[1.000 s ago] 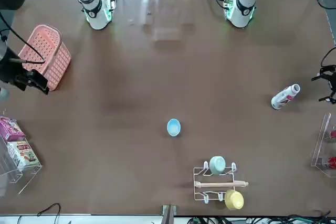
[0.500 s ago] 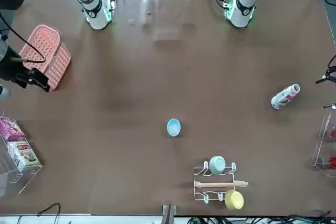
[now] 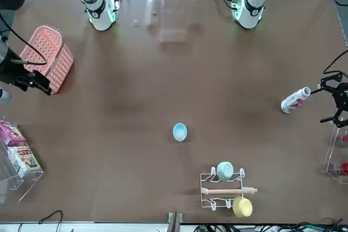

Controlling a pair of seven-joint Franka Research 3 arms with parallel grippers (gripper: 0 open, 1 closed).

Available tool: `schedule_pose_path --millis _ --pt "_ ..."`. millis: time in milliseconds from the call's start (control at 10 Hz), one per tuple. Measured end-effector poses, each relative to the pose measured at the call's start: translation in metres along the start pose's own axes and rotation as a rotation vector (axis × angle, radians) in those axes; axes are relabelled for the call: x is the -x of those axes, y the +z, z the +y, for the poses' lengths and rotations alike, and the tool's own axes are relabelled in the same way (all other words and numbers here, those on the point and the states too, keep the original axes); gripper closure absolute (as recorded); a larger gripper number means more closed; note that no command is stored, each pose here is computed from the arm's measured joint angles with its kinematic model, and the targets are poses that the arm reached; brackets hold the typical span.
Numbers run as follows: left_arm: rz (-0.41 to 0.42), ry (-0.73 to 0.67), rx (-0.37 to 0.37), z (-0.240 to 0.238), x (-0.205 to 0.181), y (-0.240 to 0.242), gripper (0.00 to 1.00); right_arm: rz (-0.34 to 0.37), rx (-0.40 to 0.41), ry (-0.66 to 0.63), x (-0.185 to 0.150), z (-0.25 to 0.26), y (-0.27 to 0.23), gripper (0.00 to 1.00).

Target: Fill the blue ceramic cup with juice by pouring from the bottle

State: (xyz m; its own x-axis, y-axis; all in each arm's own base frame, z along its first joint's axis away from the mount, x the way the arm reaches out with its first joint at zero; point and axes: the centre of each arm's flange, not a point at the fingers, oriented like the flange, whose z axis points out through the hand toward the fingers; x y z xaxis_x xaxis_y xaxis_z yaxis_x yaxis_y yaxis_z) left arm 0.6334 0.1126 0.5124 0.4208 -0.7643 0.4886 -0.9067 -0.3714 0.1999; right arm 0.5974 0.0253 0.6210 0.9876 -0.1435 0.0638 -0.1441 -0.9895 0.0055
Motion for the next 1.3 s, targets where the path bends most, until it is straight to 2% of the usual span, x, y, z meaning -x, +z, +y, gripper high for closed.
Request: schedule_pose_path --millis 200,500,700,1000,1100,1300 --pt "-0.063 -0.102 -0.037 0.016 -0.049 0.015 0.0 0.0 0.0 -0.001 0.0 -0.001 0.0 0.0" --pt "-0.159 -0.401 -0.087 0.042 -0.102 0.039 0.0 -0.001 0.0 -0.002 0.0 -0.001 0.0 0.0" --pt "-0.227 -0.526 -0.148 0.06 -0.131 0.052 0.0 -0.001 -0.001 -0.002 0.0 -0.001 0.0 0.0" --pt "-0.257 -0.777 -0.249 0.069 -0.144 0.055 0.0 0.002 -0.001 -0.002 0.0 -0.001 0.0 0.0" --pt "-0.276 -0.819 -0.29 0.067 -0.142 0.053 0.0 0.002 -0.002 -0.002 0.0 -0.002 0.0 0.0" --pt "-0.328 -0.811 -0.389 0.066 -0.143 0.045 0.0 0.004 -0.002 -0.003 0.0 -0.002 0.0 0.0"
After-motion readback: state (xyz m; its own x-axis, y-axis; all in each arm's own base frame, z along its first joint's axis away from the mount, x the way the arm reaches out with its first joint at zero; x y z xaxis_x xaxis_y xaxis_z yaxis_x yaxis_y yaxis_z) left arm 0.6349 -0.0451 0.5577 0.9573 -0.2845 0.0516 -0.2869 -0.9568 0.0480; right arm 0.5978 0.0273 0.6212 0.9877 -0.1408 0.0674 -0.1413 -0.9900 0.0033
